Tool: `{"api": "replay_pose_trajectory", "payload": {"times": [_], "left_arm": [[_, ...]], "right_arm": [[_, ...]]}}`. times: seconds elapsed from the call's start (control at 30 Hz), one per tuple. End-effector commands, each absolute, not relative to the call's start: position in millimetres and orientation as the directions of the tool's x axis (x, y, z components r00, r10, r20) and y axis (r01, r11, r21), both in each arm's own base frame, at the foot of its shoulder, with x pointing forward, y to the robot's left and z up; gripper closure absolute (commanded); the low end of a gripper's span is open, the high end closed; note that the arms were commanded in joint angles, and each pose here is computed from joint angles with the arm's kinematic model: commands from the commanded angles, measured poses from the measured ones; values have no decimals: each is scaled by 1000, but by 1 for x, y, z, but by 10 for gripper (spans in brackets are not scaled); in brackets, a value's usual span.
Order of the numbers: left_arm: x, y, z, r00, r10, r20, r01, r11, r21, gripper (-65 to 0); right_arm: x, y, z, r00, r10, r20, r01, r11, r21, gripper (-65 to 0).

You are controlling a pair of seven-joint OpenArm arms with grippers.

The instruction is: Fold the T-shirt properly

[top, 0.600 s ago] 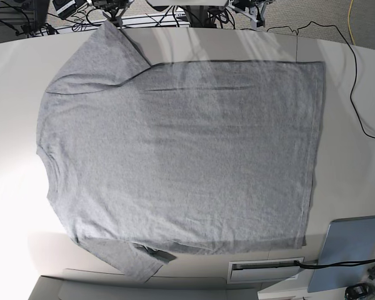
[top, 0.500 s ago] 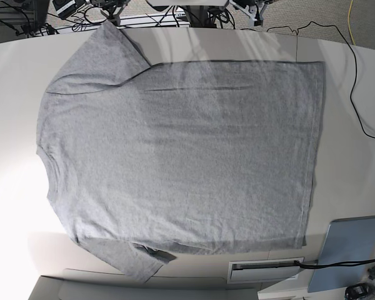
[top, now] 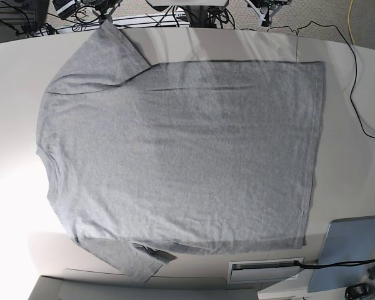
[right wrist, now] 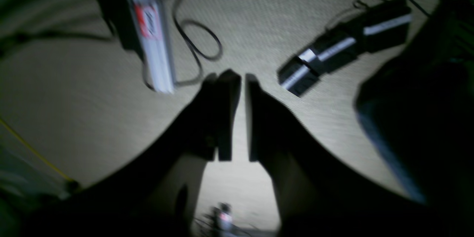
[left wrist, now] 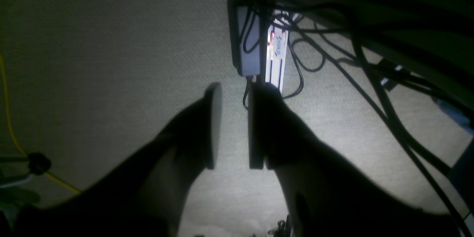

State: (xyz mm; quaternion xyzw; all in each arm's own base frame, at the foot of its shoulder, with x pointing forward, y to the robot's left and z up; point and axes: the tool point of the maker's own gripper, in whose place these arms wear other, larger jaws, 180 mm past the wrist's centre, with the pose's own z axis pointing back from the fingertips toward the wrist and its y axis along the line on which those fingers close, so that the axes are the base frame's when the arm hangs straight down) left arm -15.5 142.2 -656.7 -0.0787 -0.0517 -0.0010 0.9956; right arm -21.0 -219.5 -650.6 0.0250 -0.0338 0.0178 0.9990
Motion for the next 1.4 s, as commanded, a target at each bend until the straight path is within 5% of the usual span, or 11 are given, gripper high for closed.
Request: {"api": "replay_pose_trajectory", "payload": {"times": [0.0, 0.37, 0.7, 1.03, 1.37], "left_arm": [[-25, 144, -656, 995, 9, 99, 7, 987, -161, -147], [-61, 142, -629, 975, 41, 217, 7, 976, -216, -131], [-83, 158, -554, 952, 85, 293, 0, 960, -281, -131], [-50, 191, -450, 863, -195, 466, 277, 954, -114, -131], [34, 220, -372, 678, -572, 461, 531, 815, 230, -137]], "right_arm": [[-19, -230, -649, 997, 13, 81, -15, 999, 32, -74], [-67, -256, -630, 996, 26, 81, -25, 1000, -13, -74], [-97, -279, -559, 979, 117, 166, -106, 991, -77, -74], [-75, -286, -455, 907, 362, 216, -358, 932, -60, -74], [-6, -273, -375, 741, 603, 295, -564, 798, -214, -74]]}}
